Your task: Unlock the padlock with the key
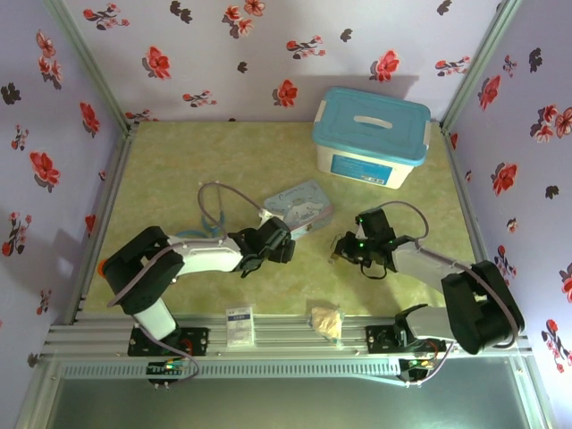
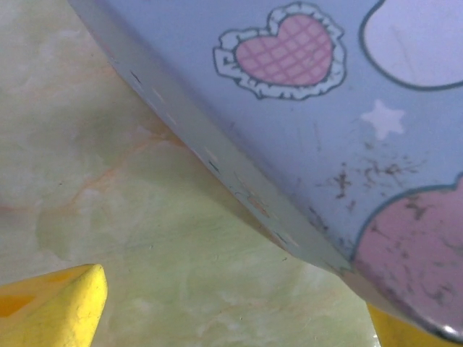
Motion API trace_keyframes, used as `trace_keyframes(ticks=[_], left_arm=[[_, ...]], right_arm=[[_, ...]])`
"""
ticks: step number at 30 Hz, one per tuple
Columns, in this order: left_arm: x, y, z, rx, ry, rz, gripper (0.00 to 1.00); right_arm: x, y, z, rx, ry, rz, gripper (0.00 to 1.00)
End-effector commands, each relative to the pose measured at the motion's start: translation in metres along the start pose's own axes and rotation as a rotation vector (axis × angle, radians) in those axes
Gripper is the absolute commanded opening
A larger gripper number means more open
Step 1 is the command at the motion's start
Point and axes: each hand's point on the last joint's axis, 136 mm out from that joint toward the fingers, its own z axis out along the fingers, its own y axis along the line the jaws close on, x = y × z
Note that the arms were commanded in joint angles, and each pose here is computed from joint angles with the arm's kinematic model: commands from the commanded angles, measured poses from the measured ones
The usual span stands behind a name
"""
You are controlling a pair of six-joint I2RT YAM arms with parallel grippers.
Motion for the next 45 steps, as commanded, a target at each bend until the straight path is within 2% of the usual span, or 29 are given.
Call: trace_keyframes(ticks=[1,8,13,15,20,25,29,31,36,41,44,45], left_arm=[[-0.014,0.003,0.005,-0.031,-0.037,-0.037,0.92],[-0.019,0.011,0.008,-0.044,-0.043,-0.055,0.91],[-0.023,0.023,0.012,-0.061,-0.045,-0.084,0.89],[-0.026,0.029,0.014,-0.068,-0.046,-0.099,0.89],[-0.033,0.051,0.016,-0.084,-0.043,-0.138,0.88],[-0.042,0.056,0.014,-0.095,-0.047,-0.108,0.88],[-0.045,0.056,0.015,-0.086,-0.048,-0.119,0.88],[-0.047,0.055,0.011,-0.072,-0.058,-0.129,0.88],[-0.057,0.057,-0.021,-0.034,-0.127,-0.154,0.88],[-0.067,0.072,-0.072,-0.007,-0.250,-0.143,0.89],[-0.075,0.098,-0.098,-0.076,-0.315,-0.118,0.93],[-0.077,0.113,-0.103,-0.118,-0.322,-0.115,0.95]], right_arm=[[0.012,-0.023,0.001,0.089,0.043,-0.005,0.00],[0.014,-0.041,-0.007,0.199,0.044,-0.026,0.00],[0.006,-0.053,-0.017,0.312,0.035,-0.066,0.12],[0.001,-0.052,-0.019,0.330,0.025,-0.081,0.19],[-0.006,-0.055,-0.019,0.379,0.031,-0.114,0.23],[-0.013,-0.059,-0.020,0.427,0.024,-0.142,0.27],[-0.020,-0.061,-0.026,0.469,0.010,-0.166,0.43],[-0.023,-0.059,-0.028,0.472,-0.005,-0.172,0.48],[-0.036,-0.047,-0.039,0.448,-0.072,-0.191,0.51],[-0.074,-0.026,-0.077,0.455,-0.303,-0.253,0.68],[-0.101,-0.023,-0.101,0.495,-0.459,-0.274,0.98],[-0.110,-0.025,-0.108,0.523,-0.509,-0.281,0.99]])
